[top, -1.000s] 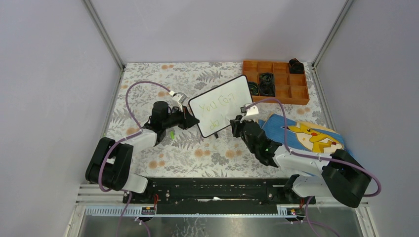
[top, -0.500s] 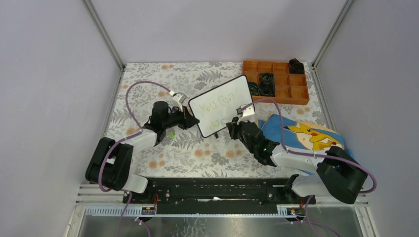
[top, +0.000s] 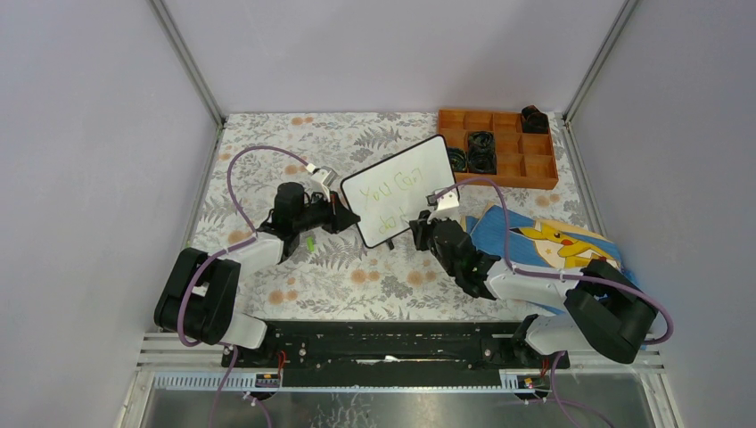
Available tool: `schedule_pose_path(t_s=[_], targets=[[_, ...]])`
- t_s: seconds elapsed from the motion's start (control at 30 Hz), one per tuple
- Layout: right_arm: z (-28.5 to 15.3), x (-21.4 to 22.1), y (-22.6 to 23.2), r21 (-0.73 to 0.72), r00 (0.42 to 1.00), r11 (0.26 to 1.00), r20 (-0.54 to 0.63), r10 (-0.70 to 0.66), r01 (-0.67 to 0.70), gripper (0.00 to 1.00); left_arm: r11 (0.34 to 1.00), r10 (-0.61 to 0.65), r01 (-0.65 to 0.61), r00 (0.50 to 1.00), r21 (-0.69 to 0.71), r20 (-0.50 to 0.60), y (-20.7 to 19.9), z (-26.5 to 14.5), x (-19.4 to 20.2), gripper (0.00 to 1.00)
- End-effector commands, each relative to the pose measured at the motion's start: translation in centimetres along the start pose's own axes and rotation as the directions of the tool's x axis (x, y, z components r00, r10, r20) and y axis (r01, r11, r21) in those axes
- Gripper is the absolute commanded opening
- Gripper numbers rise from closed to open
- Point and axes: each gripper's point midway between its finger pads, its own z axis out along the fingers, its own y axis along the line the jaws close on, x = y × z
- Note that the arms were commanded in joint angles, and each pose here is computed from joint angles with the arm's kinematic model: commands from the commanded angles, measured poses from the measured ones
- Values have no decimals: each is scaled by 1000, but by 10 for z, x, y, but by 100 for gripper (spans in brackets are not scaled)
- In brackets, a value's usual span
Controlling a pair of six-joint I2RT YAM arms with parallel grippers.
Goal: Write a sentence on the whiteboard
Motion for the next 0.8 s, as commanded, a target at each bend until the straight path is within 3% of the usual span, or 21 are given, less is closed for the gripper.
schedule_pose_path(t_s=[0.0, 0.3, 0.77], targets=[[7, -32, -5, 61, 994, 997, 98, 40, -46, 0, 995, 5, -16, 993, -96, -118, 22, -3, 38, 0], [4, -33, -17, 114, 994, 992, 105, 37, -50, 0, 995, 6, -17, 993, -95, -118, 21, -2, 38, 0], [-6, -63, -5, 38, 979, 997, 192, 62, -71, 0, 995, 8, -20, 992, -98, -122, 21, -2, 39, 0]])
